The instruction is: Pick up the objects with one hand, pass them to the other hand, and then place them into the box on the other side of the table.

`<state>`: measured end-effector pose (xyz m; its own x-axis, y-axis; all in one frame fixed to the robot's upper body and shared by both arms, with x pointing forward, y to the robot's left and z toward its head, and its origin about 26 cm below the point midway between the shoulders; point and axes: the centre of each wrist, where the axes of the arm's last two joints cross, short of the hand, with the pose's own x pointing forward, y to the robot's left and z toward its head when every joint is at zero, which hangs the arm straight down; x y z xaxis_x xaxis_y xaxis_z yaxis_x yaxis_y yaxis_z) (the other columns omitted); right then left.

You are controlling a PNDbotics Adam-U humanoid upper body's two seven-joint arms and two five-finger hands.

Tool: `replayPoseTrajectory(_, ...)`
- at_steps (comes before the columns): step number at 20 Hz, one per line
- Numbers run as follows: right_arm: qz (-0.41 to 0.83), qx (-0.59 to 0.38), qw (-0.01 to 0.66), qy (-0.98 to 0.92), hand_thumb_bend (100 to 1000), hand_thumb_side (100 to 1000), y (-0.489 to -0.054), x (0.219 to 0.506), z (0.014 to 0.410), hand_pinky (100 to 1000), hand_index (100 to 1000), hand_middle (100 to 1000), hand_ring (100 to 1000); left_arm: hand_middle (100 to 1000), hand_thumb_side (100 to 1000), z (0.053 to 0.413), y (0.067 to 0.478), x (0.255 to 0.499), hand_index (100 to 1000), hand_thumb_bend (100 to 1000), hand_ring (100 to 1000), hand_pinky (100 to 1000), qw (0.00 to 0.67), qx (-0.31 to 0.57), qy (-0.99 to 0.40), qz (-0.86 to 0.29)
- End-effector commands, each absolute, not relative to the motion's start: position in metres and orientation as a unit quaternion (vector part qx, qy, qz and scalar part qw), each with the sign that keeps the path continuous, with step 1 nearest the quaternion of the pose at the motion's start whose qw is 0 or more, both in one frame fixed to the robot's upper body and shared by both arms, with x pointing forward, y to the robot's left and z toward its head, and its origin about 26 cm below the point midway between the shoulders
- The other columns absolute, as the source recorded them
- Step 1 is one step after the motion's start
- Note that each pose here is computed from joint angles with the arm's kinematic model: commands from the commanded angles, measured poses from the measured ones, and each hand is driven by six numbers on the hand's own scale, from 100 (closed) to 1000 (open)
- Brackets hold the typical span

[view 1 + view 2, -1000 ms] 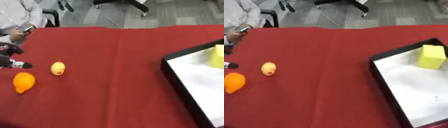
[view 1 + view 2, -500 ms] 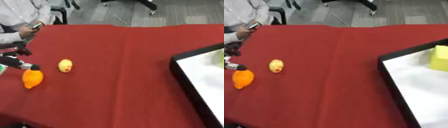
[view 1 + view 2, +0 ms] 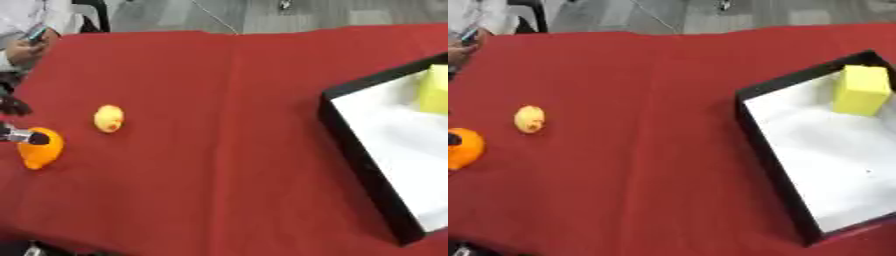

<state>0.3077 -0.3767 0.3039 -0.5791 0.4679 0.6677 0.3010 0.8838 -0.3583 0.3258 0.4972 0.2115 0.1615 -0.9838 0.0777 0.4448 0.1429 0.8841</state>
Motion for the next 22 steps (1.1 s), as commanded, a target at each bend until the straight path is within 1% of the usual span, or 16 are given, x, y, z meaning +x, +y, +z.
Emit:
replayPoseTrajectory(1,0.108,-0.231,0.391,-0.884,630,328,-0.38,0.304,0.313,831,810,828,867,817,777,0.234,0.509,0.319,882,908,898,876,0.659,0.403,-0.347,-0.531)
replayPoseTrajectory(6,0.107,-0.227,0.392,-0.885,629,327,-0.379,0.305,0.313,832,811,829,868,814,756,0.227,0.507,0.321,877,936,894,865,0.659,0.415,-0.334,-0.531)
replayPoseTrajectory(12,0.104,-0.225,0.392,-0.886,628,328,-0.38,0.305,0.312,834,811,829,869,796,731,0.211,0.496,0.327,862,880,881,851,0.655,0.428,-0.329,-0.528)
replayPoseTrajectory(15,0.1,-0.224,0.392,-0.887,627,327,-0.381,0.304,0.312,835,811,830,869,784,736,0.203,0.492,0.328,852,830,875,848,0.66,0.416,-0.334,-0.528)
replayPoseTrajectory(19,0.097,-0.224,0.394,-0.886,627,327,-0.382,0.304,0.31,836,811,831,870,772,739,0.197,0.487,0.33,826,798,865,844,0.661,0.404,-0.343,-0.531)
replayPoseTrajectory(22,0.094,-0.222,0.395,-0.886,627,328,-0.382,0.305,0.31,836,810,831,870,762,718,0.195,0.483,0.332,786,810,857,838,0.66,0.402,-0.344,-0.534)
